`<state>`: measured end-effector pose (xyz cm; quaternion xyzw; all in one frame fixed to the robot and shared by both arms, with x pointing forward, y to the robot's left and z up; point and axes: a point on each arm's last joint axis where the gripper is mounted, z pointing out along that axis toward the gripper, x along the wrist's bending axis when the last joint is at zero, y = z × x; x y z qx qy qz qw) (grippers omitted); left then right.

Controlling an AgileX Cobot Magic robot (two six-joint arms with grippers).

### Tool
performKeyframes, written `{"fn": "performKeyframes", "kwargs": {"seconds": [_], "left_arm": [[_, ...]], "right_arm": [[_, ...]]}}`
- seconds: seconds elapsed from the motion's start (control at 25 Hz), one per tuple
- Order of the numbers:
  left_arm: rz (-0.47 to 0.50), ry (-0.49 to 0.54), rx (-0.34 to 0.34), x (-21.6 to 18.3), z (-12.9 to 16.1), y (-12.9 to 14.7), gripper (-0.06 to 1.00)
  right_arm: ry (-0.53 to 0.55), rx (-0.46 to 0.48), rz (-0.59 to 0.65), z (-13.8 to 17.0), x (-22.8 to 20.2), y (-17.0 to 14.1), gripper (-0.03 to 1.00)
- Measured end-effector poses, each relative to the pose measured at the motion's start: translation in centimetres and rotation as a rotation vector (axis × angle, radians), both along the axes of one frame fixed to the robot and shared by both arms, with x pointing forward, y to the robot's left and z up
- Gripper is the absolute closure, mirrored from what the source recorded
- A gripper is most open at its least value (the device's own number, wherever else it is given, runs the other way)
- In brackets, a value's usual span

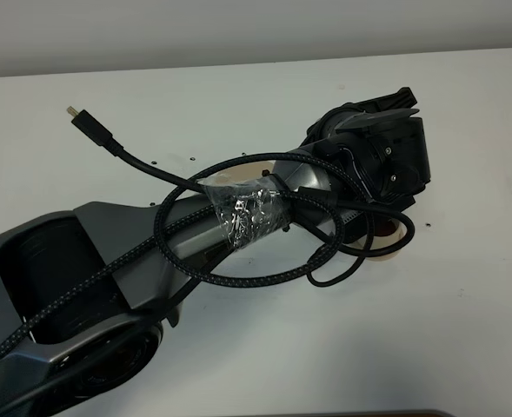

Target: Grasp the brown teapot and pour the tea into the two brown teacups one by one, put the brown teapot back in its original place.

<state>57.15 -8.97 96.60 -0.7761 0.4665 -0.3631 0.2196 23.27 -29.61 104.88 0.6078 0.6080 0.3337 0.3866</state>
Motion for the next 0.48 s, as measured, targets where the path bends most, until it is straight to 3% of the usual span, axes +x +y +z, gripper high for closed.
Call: {"fn": "performKeyframes", "kwargs": {"seconds": [0.48], "left_arm": [[-0.019,-0.001,0.020,0.01,0.01,-0.02,0.81]], "right_arm": [[0.000,0.000,0.000,0.00,0.00,0.00,0.44]]}}
